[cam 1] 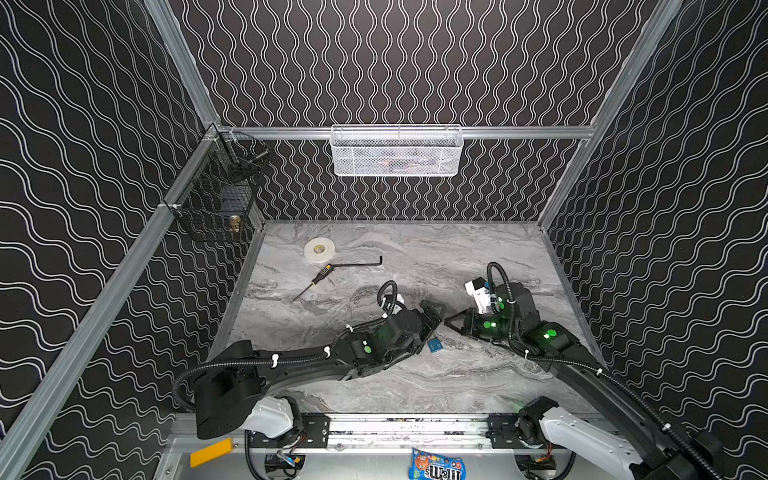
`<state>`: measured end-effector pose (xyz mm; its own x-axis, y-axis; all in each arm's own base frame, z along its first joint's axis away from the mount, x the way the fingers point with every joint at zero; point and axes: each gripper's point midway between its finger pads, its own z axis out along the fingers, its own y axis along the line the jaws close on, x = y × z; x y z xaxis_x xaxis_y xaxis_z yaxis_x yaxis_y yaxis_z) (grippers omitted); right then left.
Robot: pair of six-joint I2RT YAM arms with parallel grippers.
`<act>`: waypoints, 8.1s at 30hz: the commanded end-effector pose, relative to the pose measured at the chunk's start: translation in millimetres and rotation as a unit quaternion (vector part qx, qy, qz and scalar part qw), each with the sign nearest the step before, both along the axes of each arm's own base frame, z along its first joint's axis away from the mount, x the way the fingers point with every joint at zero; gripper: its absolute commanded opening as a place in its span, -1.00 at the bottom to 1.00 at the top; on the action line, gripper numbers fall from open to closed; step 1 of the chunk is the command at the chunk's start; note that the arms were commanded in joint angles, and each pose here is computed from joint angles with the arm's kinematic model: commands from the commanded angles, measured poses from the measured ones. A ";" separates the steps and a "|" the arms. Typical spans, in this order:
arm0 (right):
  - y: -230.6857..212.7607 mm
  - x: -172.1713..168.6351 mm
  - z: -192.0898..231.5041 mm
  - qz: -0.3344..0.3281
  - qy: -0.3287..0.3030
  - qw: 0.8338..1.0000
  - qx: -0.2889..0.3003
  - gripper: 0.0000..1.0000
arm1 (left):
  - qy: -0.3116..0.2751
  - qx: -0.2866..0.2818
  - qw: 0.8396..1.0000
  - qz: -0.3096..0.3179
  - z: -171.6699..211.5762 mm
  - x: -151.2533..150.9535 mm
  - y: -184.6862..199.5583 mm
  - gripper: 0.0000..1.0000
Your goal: Unlock with the key
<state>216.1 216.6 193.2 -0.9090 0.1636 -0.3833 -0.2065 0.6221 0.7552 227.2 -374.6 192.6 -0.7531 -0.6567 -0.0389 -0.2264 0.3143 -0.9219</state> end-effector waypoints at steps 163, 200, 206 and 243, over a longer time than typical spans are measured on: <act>58.9 -7.5 152.4 0.186 -0.233 0.930 0.217 -0.49 | -0.539 -0.026 0.835 -0.111 198.3 17.1 39.3 -1.00; 37.2 3.8 160.4 0.176 -0.226 0.923 0.258 -1.00 | -0.533 -0.015 0.839 -0.111 196.8 25.4 32.1 -1.00; 29.4 7.7 156.8 0.159 -0.222 0.929 0.249 -1.00 | -0.524 -0.005 0.845 -0.108 195.4 27.6 33.9 -0.33; -63.5 3.6 -68.4 -0.069 0.091 0.993 0.004 -1.00 | 0.010 0.417 0.884 -0.209 -89.2 -21.5 4.5 0.36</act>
<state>217.9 156.8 131.2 -0.9334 0.2758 -0.2296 -0.0098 0.6200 0.7845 208.5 -374.3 115.4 -0.9208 -0.0614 -0.3852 0.0980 0.9194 -0.3808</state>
